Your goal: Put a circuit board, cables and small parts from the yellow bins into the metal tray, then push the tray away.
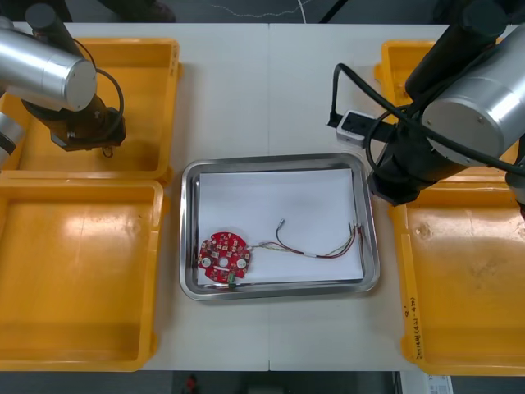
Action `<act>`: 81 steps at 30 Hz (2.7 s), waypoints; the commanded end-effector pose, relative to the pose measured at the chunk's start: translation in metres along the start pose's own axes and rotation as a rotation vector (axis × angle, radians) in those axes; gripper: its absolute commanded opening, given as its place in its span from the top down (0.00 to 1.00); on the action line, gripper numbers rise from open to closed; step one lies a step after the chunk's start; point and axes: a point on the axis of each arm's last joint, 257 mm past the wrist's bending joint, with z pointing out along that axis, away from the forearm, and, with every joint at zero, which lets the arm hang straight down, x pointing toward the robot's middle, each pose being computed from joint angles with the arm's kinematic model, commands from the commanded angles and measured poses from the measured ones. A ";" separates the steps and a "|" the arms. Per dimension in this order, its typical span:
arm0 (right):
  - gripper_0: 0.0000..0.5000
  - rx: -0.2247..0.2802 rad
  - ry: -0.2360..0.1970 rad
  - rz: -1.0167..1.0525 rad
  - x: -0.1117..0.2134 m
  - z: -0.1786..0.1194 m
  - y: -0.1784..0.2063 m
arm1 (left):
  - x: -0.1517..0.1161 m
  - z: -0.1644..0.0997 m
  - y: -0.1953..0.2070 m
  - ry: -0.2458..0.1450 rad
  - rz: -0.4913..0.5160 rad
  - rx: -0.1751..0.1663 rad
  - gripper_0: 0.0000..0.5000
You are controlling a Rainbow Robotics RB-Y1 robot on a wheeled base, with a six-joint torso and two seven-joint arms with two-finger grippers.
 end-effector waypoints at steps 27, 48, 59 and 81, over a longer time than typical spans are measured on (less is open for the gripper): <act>0.00 0.158 0.067 0.490 0.081 -0.067 -0.185 | 0.005 0.014 -0.006 -0.033 0.174 0.004 0.00; 0.00 0.095 0.021 0.709 0.090 -0.064 -0.242 | 0.004 0.013 -0.002 -0.029 0.164 0.004 1.00; 0.00 0.102 -0.078 0.763 0.051 -0.048 -0.280 | -0.010 -0.020 0.008 -0.024 0.121 0.029 1.00; 0.00 0.119 -0.099 0.790 0.038 0.028 -0.282 | -0.007 -0.110 0.008 0.012 0.148 0.011 1.00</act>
